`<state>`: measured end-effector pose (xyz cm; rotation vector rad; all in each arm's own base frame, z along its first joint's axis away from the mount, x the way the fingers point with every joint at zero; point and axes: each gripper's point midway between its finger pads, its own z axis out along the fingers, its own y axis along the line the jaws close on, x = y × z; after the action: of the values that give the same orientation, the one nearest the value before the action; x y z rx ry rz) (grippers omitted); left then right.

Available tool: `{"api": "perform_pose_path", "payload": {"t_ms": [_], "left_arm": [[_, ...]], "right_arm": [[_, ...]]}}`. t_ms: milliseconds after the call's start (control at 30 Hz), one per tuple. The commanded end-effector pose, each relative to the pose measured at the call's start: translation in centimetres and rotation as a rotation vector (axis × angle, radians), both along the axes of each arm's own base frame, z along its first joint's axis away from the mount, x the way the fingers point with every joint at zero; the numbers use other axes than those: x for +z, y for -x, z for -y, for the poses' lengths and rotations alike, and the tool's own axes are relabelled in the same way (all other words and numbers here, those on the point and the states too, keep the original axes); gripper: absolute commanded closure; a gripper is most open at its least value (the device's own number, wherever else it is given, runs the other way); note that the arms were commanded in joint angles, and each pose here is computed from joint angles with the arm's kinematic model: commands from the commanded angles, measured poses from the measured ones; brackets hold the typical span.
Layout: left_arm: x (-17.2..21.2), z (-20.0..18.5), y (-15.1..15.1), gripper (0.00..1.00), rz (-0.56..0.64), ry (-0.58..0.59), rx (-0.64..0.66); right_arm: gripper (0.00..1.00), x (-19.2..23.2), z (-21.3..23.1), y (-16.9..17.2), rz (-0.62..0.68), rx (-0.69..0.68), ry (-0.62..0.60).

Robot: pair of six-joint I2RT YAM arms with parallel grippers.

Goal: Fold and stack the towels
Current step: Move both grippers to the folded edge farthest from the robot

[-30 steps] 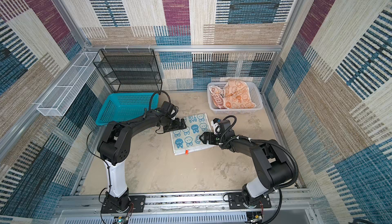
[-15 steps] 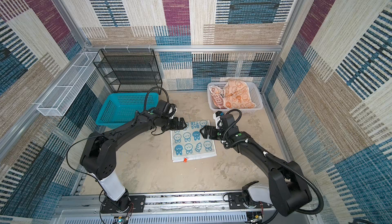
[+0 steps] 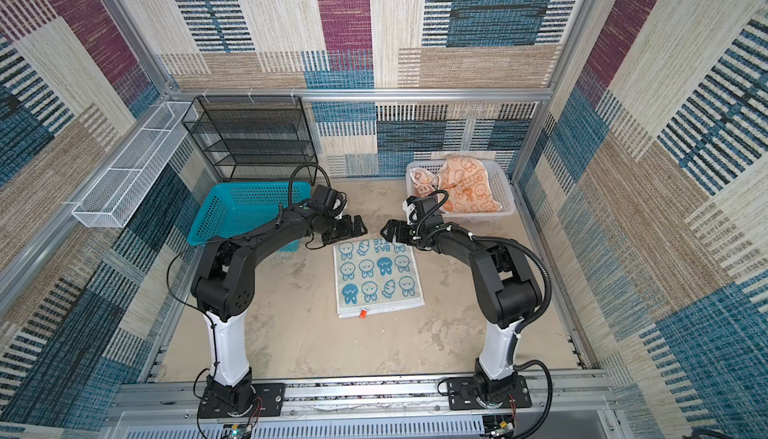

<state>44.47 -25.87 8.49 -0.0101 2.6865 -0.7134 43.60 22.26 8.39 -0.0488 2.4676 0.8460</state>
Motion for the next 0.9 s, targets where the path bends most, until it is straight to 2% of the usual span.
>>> {"api": "perform_pose_path", "payload": {"t_ms": [0,167,467,633,867], "left_arm": [[-0.6,0.1,-0.4,0.00,-0.001,0.013,0.008],[-2.6,-1.1,0.3,0.00,-0.038,-0.006,0.022],[-5.2,-2.6,1.3,0.00,-0.068,-0.068,0.024],[-4.8,-3.0,1.8,0.00,-0.060,-0.079,0.019],[-4.4,-3.0,4.4,0.00,-0.059,-0.078,0.004]], "right_arm": [[0.01,-0.5,-0.3,-1.1,0.018,0.006,-0.019],[0.01,-2.2,0.6,-1.2,-0.006,-0.009,0.005],[0.01,-5.2,2.0,0.7,-0.060,-0.023,0.031],[0.01,-5.2,2.5,1.6,-0.064,-0.029,0.040],[0.01,-5.8,3.2,5.4,-0.099,-0.031,0.025]]}}
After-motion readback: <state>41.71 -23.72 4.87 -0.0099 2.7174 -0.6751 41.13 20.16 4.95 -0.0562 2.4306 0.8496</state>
